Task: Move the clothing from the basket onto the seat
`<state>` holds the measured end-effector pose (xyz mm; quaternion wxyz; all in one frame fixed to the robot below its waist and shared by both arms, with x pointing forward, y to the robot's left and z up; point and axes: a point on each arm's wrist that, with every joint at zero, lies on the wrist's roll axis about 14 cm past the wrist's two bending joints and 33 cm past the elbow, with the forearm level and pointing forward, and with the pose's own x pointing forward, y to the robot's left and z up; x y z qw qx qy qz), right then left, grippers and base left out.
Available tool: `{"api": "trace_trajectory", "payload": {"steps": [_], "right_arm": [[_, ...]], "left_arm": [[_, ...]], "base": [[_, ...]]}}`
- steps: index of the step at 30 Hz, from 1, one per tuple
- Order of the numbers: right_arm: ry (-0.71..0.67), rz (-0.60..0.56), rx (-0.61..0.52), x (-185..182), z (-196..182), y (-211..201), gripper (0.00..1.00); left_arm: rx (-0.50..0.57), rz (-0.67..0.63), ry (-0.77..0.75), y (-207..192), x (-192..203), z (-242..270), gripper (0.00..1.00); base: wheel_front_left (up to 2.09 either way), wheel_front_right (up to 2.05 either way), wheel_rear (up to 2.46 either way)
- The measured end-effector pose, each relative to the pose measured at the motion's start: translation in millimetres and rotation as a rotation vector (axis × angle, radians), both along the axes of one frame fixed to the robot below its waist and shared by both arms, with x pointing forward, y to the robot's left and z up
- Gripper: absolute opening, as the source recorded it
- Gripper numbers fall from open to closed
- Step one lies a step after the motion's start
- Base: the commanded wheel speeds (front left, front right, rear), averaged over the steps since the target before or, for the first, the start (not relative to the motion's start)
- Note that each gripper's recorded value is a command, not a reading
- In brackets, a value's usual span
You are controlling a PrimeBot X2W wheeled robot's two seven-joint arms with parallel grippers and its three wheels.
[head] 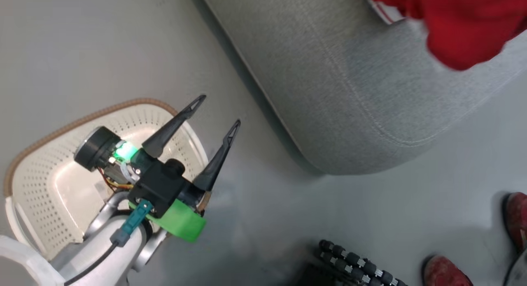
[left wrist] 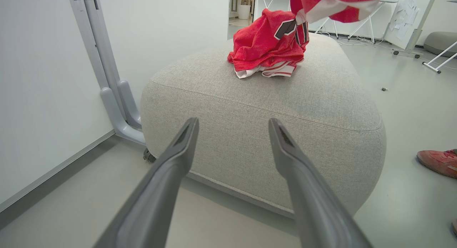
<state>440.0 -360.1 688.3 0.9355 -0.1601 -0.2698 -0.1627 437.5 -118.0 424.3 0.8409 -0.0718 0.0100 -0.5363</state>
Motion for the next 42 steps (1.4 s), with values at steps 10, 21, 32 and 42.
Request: {"api": "trace_trajectory", "payload": {"steps": [10,21,32,42], "right_arm": [[0.047,-0.094,-0.111,78,-9,-49,0.0],[0.479,-0.217,0.159,103,-224,-87,0.0],[0.513,-0.207,0.187,86,-254,-55,1.0],[0.542,-0.142,0.126,32,-230,-10,1.0]], "left_arm": [[0.03,0.062,0.09,24,22,-54,1.0],[0.079,0.162,0.183,57,28,-96,1.0],[0.046,0.272,0.209,75,41,-93,1.0],[-0.052,0.407,0.256,87,40,-48,1.0]], "base": [[0.0,0.0,0.0],[0.0,0.0,0.0],[0.0,0.0,0.0],[0.0,0.0,0.0]]}}
